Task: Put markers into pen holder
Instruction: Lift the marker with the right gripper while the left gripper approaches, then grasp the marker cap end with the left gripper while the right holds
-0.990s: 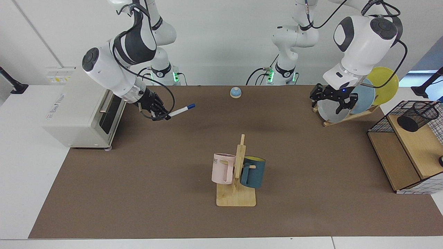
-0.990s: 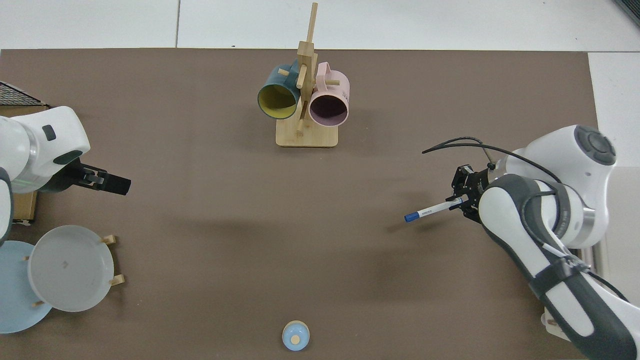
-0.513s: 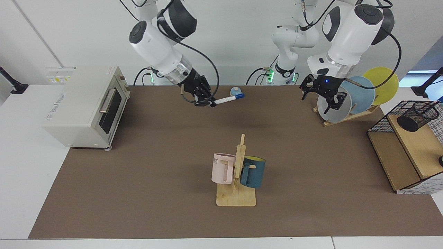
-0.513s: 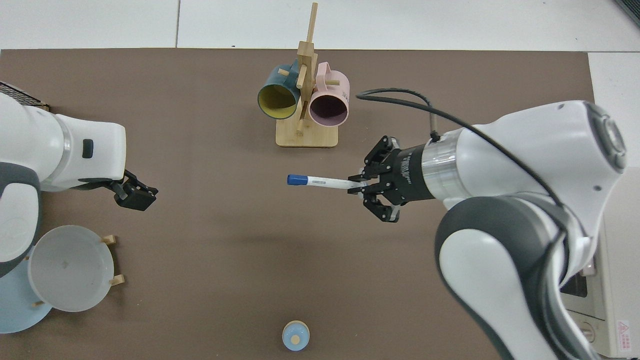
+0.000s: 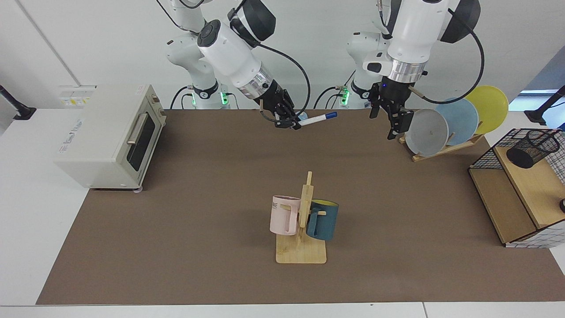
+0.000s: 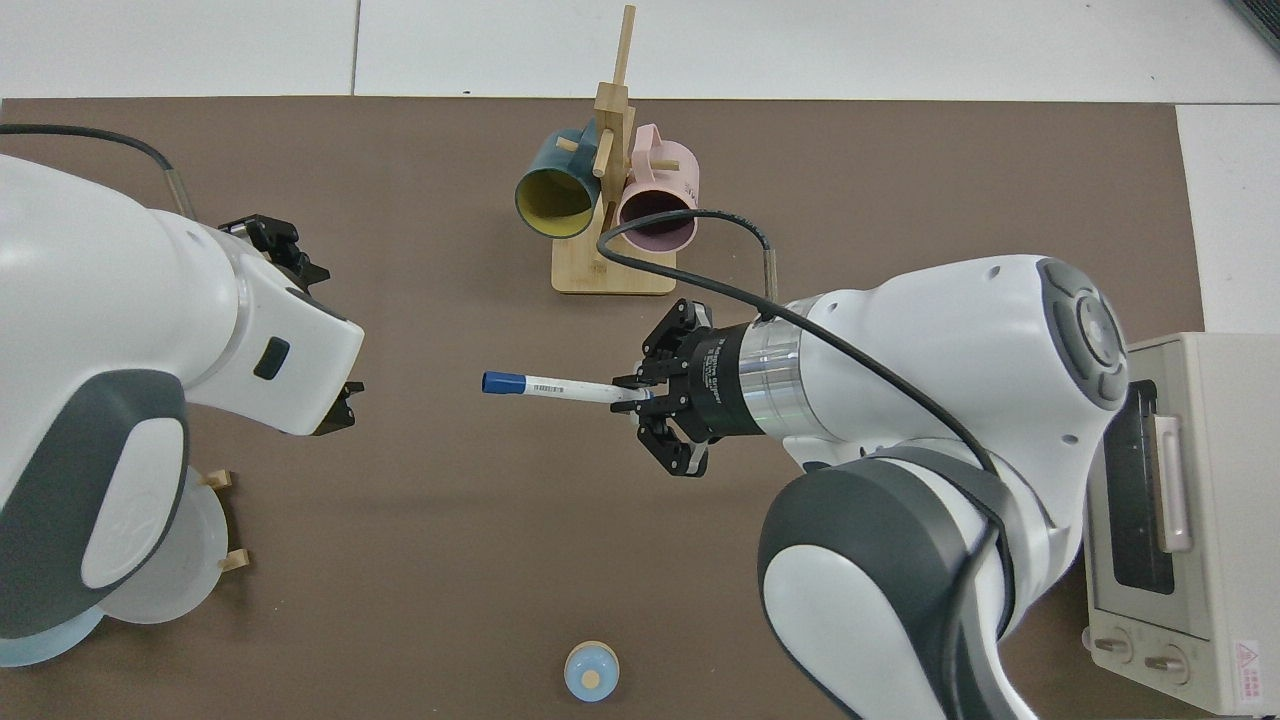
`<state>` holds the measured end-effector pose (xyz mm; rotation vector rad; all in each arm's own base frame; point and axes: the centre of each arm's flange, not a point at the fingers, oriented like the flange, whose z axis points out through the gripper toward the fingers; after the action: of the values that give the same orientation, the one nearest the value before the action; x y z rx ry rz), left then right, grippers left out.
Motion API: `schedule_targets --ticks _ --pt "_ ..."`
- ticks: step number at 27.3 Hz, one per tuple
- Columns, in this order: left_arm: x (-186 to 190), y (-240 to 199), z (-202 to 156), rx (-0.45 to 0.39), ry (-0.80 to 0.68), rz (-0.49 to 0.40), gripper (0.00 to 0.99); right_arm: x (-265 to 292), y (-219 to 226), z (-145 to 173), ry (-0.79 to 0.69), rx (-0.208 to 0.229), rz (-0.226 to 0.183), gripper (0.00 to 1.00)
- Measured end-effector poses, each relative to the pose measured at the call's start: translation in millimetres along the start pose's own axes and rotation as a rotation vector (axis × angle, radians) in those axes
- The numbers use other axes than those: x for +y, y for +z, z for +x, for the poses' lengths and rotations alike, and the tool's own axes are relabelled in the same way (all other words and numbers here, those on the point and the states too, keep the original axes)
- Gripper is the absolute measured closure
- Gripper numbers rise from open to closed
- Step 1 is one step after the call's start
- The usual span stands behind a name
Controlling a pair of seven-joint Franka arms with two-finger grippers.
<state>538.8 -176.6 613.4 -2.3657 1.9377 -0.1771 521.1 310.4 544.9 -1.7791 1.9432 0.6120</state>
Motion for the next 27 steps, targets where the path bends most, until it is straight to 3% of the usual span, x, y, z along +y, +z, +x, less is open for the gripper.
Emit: schedule_targets --ticks 13,19,27 --pt "34.6 3.1 48.4 -0.002 0.251 -0.032 0.0 17.2 22.1 -23.5 -0.022 -0.006 -0.006 0.83" --pt "48.4 4.9 48.3 -0.025 0.266 -0.1 0.0 16.4 22.9 -22.6 -0.022 -0.002 -0.006 0.83" --pt "64.5 -0.8 53.4 -0.027 0.278 -0.105 0.0 15.9 23.1 -22.0 -0.021 -0.001 -0.005 0.83"
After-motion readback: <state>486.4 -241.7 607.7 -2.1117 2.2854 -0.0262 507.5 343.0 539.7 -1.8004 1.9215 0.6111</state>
